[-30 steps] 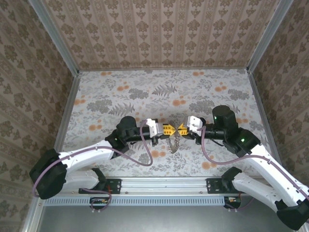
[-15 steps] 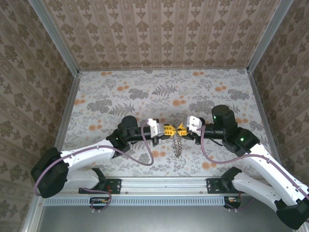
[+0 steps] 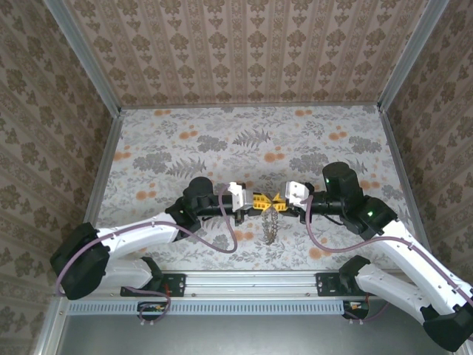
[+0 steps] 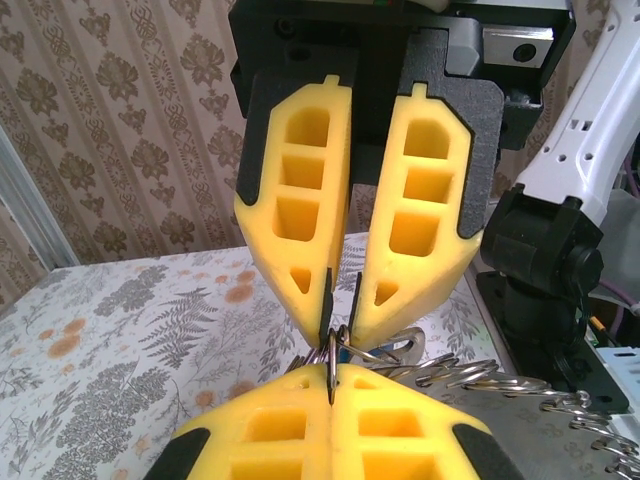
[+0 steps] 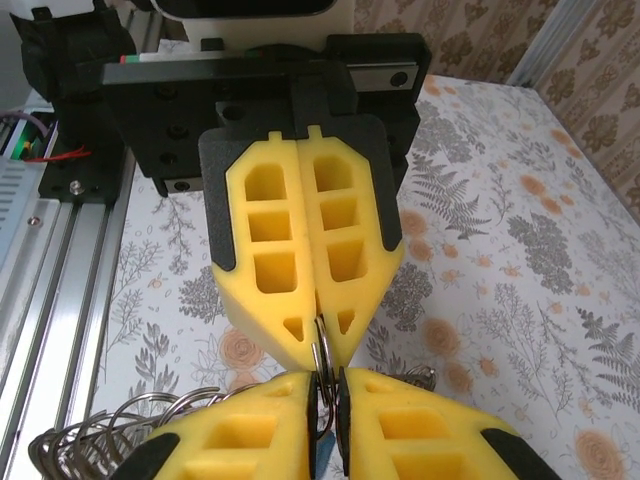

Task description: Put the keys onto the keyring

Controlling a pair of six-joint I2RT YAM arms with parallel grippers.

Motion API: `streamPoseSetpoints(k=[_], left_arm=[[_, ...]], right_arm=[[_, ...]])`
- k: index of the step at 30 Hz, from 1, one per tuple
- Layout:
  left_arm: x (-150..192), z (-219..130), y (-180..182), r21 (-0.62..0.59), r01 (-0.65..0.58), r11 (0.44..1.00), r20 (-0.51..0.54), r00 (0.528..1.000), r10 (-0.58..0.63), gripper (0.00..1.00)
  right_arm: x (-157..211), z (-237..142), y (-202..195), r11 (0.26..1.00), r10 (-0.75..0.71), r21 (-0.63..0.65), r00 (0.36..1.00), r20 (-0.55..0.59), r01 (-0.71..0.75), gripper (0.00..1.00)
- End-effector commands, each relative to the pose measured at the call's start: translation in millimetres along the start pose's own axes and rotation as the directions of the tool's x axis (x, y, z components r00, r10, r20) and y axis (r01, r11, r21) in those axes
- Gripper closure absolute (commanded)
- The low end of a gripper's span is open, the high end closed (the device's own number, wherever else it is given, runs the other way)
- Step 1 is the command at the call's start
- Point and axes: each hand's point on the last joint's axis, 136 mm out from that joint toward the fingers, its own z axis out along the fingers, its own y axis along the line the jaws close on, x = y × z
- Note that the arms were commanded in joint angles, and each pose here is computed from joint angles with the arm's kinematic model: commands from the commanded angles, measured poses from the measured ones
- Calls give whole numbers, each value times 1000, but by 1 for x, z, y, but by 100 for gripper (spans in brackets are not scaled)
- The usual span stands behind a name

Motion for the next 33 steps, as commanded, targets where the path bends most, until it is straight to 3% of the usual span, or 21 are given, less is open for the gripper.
streamPoseSetpoints(k=[1, 6, 12, 23, 33], left_arm=[[-55, 2, 5, -6, -98, 995, 146, 984, 98, 100], [-56, 2, 3, 6, -103, 995, 146, 984, 101, 100], [-55, 4, 2, 24, -102, 994, 145, 985, 97, 100], [-57, 9, 0, 50, -104, 993, 155, 983, 96, 100], [-50, 10, 4, 27, -75, 997, 140, 988, 70, 100]], right_arm=[[27, 0, 17, 998, 18, -58, 995, -96, -24, 83], [33, -4, 21, 997, -38, -71, 991, -130, 29, 83], [29, -4, 29, 990, -103, -100, 992, -77, 95, 85], [34, 6, 19, 996, -47, -80, 994, -102, 39, 80], [37, 6, 16, 997, -41, -65, 992, -116, 33, 100]])
